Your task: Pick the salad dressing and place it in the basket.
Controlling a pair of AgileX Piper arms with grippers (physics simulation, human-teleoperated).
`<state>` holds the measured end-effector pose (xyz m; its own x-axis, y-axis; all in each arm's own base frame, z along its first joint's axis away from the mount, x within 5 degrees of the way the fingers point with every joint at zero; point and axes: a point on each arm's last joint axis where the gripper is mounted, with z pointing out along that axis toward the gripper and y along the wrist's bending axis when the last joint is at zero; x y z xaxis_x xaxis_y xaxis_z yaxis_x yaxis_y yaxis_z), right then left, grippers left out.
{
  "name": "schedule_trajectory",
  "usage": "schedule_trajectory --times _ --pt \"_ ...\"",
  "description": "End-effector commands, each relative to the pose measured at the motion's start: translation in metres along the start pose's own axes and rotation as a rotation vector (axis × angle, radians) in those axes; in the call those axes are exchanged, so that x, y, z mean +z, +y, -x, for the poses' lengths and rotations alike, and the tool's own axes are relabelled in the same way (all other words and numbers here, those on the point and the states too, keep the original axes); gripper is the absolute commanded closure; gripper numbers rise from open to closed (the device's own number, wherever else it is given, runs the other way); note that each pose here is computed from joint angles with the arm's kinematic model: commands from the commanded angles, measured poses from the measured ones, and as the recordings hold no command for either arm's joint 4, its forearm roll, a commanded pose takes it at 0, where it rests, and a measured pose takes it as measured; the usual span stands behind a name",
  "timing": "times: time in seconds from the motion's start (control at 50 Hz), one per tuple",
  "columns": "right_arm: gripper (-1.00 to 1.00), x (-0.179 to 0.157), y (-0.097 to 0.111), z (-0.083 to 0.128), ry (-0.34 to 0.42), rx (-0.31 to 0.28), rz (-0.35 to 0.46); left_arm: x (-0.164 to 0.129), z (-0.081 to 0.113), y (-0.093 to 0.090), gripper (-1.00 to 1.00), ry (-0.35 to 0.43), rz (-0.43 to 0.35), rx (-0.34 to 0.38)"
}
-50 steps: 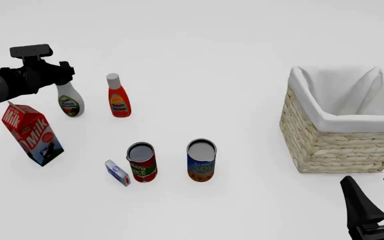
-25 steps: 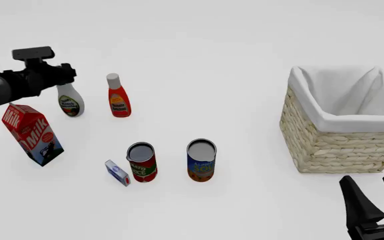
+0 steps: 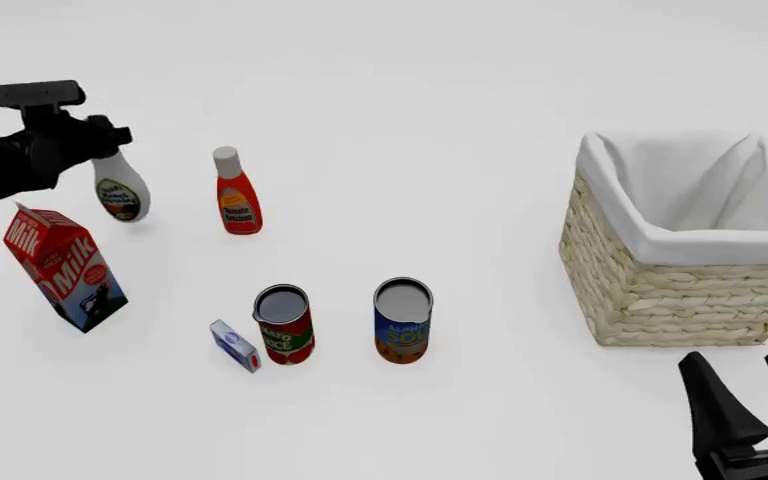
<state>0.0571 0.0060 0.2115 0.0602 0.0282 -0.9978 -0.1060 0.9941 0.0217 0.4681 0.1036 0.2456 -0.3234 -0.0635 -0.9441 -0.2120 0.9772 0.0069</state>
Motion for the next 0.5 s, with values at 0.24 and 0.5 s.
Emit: schedule_trajectory --times 0.24,0.5 --pt "-1.0 0.0 0.0 0.0 0.001 0.006 0.005 -0.056 0.083 -0.011 1.0 -0.139 -0.021 0.028" --pt "-1.0 0.002 0.001 0.0 0.0 0.006 0.011 -0.111 0.124 -0.049 1.0 -0.213 -0.106 0.098"
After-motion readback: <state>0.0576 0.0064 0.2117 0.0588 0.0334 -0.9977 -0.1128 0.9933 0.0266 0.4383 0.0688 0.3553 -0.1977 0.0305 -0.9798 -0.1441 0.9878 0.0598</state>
